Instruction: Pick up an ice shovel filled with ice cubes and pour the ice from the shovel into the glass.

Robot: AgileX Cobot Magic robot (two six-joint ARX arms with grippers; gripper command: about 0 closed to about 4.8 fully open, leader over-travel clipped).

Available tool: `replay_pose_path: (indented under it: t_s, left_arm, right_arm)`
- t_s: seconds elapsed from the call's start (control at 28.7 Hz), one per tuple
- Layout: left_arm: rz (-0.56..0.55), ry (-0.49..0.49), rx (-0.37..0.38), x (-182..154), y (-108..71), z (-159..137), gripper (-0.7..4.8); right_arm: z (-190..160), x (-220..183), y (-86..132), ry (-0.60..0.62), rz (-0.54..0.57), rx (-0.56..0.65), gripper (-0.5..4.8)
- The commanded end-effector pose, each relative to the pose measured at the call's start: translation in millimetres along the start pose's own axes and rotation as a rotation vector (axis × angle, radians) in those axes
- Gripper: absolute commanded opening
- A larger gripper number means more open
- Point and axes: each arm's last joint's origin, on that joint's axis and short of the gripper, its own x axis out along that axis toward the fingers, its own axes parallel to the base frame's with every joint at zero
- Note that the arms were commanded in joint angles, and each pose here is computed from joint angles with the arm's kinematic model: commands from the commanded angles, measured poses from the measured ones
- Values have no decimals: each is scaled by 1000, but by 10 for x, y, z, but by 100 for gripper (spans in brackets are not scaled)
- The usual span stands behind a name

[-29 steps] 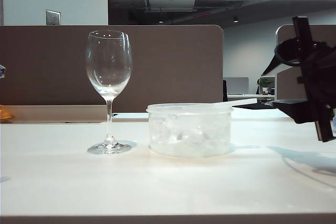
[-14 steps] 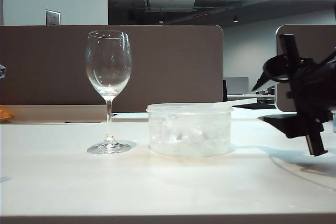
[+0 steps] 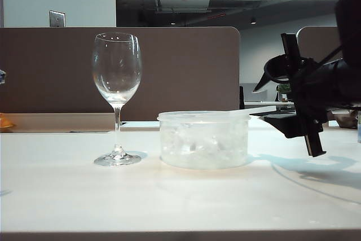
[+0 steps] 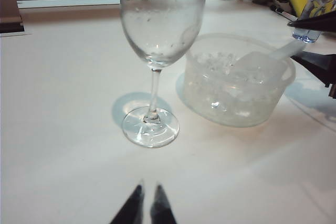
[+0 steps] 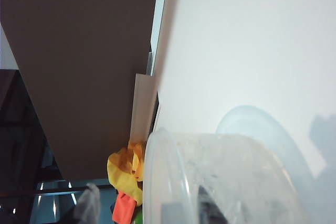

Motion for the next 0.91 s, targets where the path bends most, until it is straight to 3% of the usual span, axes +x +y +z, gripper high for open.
replay_pose_path:
  t_s: [0.03,0.14,0.28,0.35,0.52,0.66,0.91]
  left_arm:
    - [-2,-13,3,-1,-1,17,30]
    - [-2,-13,3,-1,0,18,30]
    - [-2,-13,3,-1,0,18,30]
    - [-2,-13,3,-1,0,18,30]
    - [-2,-14,3,-2,-1,18,30]
    - [-2,-13,3,-1,-1,18,30]
    - [-2,-13,3,-1,-1,18,30]
  right_arm:
    - [-23,34,15,10,5,-6,189]
    - [-23,61,10,8,0,-6,147]
    - [-45,92,12,18,2,-7,136]
    - [-54,106,10,20,-1,-8,94]
    - [-54,110,3,20,-4,-7,92]
    - [-54,112,-6,17,-9,-5,51]
    - [-44,112,-7,-16,-13,34,23]
